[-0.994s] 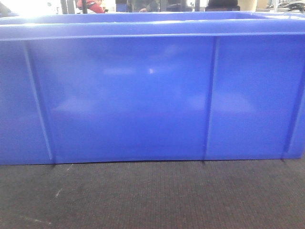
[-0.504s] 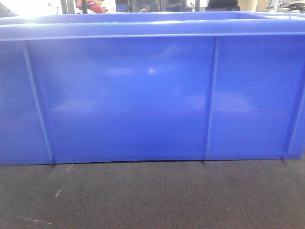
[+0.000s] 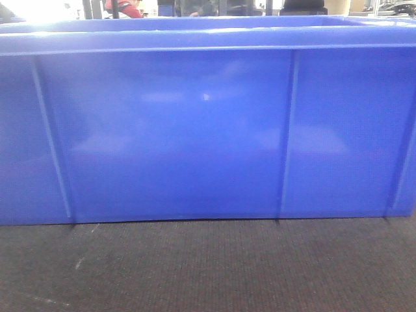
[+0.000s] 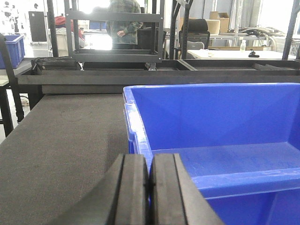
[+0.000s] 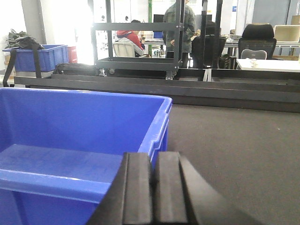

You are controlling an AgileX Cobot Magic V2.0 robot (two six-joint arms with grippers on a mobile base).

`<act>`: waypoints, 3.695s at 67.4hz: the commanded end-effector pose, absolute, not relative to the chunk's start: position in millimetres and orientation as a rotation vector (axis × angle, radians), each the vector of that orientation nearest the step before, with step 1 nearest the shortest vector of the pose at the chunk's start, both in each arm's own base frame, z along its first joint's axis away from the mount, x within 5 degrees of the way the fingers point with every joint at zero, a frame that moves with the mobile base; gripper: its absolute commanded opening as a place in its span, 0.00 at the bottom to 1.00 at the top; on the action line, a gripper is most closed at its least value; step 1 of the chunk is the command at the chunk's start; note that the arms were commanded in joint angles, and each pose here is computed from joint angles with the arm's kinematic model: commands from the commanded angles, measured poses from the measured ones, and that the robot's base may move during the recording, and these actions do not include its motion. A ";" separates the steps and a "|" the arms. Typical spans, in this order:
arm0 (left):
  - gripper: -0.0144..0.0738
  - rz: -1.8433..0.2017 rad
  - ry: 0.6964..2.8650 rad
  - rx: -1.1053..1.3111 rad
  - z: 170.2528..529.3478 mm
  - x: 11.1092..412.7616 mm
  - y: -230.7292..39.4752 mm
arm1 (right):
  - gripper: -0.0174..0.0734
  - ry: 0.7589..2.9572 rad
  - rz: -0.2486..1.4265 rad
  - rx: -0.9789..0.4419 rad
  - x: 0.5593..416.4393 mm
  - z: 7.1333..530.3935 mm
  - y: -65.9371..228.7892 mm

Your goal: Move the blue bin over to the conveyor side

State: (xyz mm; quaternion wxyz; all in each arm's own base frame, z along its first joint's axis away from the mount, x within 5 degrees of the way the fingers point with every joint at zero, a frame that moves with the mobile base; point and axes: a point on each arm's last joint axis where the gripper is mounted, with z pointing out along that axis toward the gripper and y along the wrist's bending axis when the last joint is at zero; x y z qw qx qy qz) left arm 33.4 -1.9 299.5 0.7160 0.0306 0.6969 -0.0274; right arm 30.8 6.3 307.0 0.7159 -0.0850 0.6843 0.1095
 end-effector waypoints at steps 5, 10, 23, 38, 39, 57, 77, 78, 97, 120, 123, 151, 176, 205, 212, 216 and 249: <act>0.16 -0.033 1.551 0.042 297.6 32.7 -0.7 | 0.11 1.484 0.236 -0.189 29.7 309.3 5.9; 0.16 0.002 1.587 0.011 293.4 32.7 0.8 | 0.11 1.484 0.236 -0.189 29.7 309.3 5.9; 0.16 0.032 1.589 -0.026 261.4 38.9 2.0 | 0.11 1.484 0.236 -0.189 29.7 309.3 5.9; 0.16 0.025 1.566 -0.019 209.9 55.7 1.7 | 0.11 1.484 0.236 -0.189 29.7 309.3 5.9; 0.16 0.025 1.552 -0.018 208.4 56.2 1.6 | 0.11 1.484 0.236 -0.189 29.7 309.3 5.9; 0.16 0.024 1.517 -0.017 210.2 56.3 1.5 | 0.11 1.484 0.236 -0.189 29.7 309.3 5.9; 0.16 0.024 1.517 -0.017 210.2 56.3 1.5 | 0.11 1.484 0.236 -0.189 29.7 309.3 5.9; 0.16 0.024 1.517 -0.017 210.2 56.3 1.5 | 0.11 1.484 0.236 -0.189 29.7 309.3 5.9; 0.16 0.024 1.517 -0.017 210.2 56.3 1.5 | 0.11 1.484 0.236 -0.189 29.7 309.3 5.9; 0.16 0.024 1.517 -0.017 210.2 56.3 1.5 | 0.11 1.528 0.145 -0.113 31.9 298.4 3.0; 0.16 0.024 1.517 -0.017 210.2 56.3 1.5 | 0.11 1.537 0.130 -0.084 34.1 293.6 2.8; 0.16 0.024 1.517 -0.017 210.2 56.3 1.5 | 0.11 1.505 0.080 0.010 60.1 212.9 2.5; 0.16 0.024 1.517 -0.017 210.2 56.3 1.5 | 0.11 1.514 0.026 0.023 56.3 210.4 0.2; 0.16 0.024 1.517 -0.017 210.2 56.3 1.5 | 0.11 1.520 0.027 0.022 56.4 209.9 0.2; 0.16 0.024 1.517 -0.017 210.2 56.3 1.5 | 0.11 1.520 0.027 0.022 56.4 209.9 0.2; 0.16 0.024 1.517 -0.017 210.2 56.3 1.5 | 0.11 1.520 0.027 0.022 56.4 209.9 0.2; 0.16 0.024 1.517 -0.017 210.2 56.3 1.5 | 0.11 1.520 0.027 0.022 56.4 209.9 0.2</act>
